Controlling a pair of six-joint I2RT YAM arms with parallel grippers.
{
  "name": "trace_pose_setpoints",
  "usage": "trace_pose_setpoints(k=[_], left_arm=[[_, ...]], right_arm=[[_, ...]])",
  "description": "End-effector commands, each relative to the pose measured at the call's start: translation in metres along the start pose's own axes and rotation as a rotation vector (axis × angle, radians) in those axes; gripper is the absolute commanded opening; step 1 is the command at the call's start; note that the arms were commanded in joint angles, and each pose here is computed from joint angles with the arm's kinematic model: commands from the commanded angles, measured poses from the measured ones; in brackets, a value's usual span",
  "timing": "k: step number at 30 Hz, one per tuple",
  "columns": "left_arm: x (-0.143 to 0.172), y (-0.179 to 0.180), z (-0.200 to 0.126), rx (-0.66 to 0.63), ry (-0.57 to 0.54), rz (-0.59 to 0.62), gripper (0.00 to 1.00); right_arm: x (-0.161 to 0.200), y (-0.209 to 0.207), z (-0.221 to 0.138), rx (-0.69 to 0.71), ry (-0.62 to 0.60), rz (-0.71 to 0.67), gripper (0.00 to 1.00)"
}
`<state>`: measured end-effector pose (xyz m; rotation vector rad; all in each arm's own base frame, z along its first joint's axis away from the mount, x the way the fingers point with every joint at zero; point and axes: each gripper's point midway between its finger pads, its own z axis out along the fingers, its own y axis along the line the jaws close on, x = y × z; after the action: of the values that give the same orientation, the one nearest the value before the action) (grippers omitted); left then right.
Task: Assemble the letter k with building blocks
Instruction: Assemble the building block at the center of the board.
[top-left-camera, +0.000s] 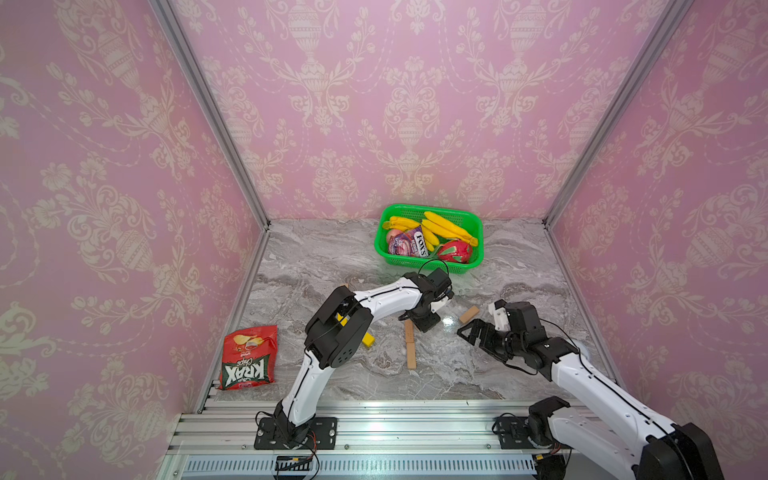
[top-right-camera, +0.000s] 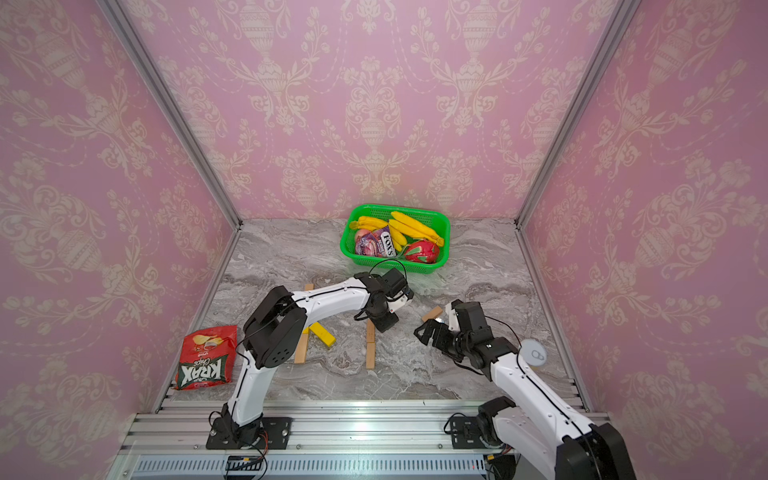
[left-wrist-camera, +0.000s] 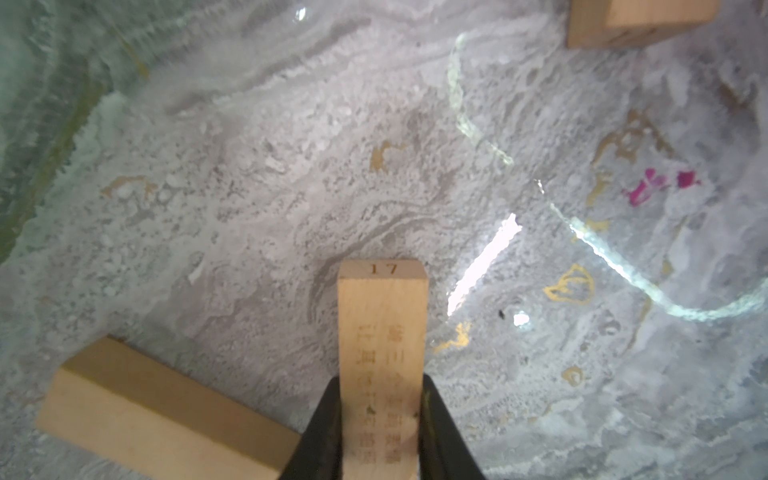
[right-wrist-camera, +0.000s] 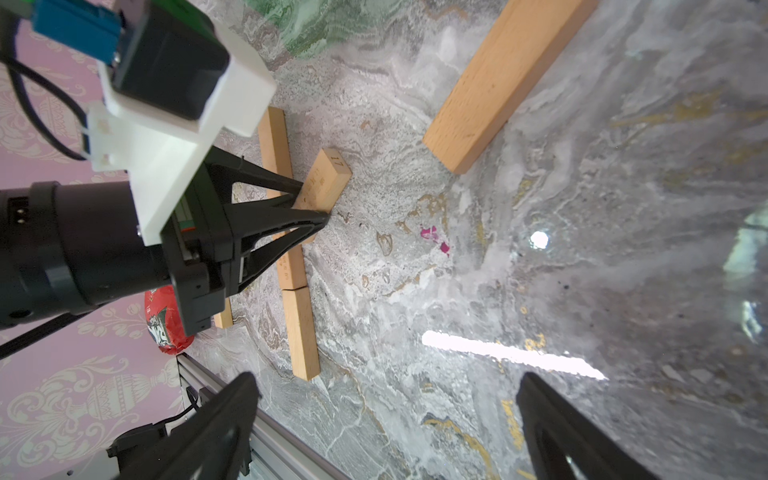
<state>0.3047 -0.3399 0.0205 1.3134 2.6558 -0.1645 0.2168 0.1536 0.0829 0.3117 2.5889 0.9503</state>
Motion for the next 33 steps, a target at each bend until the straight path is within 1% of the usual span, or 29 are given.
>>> trace_pose_setpoints(k=[1, 14, 27, 30, 33], left_arm=[[0.0130, 0.0061, 0.0030, 0.001, 0.036, 0.008, 0.20], [0.0138, 0.0064, 0.0024, 0.000, 0.041, 0.015, 0.21], [0.0200, 0.0070, 0.0070, -0.002, 0.073, 0.034, 0.21], [0.0192, 0.0061, 0.0077, 0.003, 0.073, 0.032, 0.22], [0.0198, 0.0071, 0.0081, -0.003, 0.077, 0.030, 0.27]], right_arm=[[-0.0069, 0.0090, -0.0007, -0.014, -0.018, -0.009, 1.00], [-0.0076, 0.0143, 0.0017, -0.021, -0.010, -0.022, 1.00], [-0.0063, 0.0132, 0.0030, -0.015, -0.010, -0.024, 1.00], [-0.0054, 0.0126, 0.0032, -0.015, -0.008, -0.023, 1.00], [-0.0052, 0.0121, 0.0032, -0.014, -0.009, -0.022, 1.00]])
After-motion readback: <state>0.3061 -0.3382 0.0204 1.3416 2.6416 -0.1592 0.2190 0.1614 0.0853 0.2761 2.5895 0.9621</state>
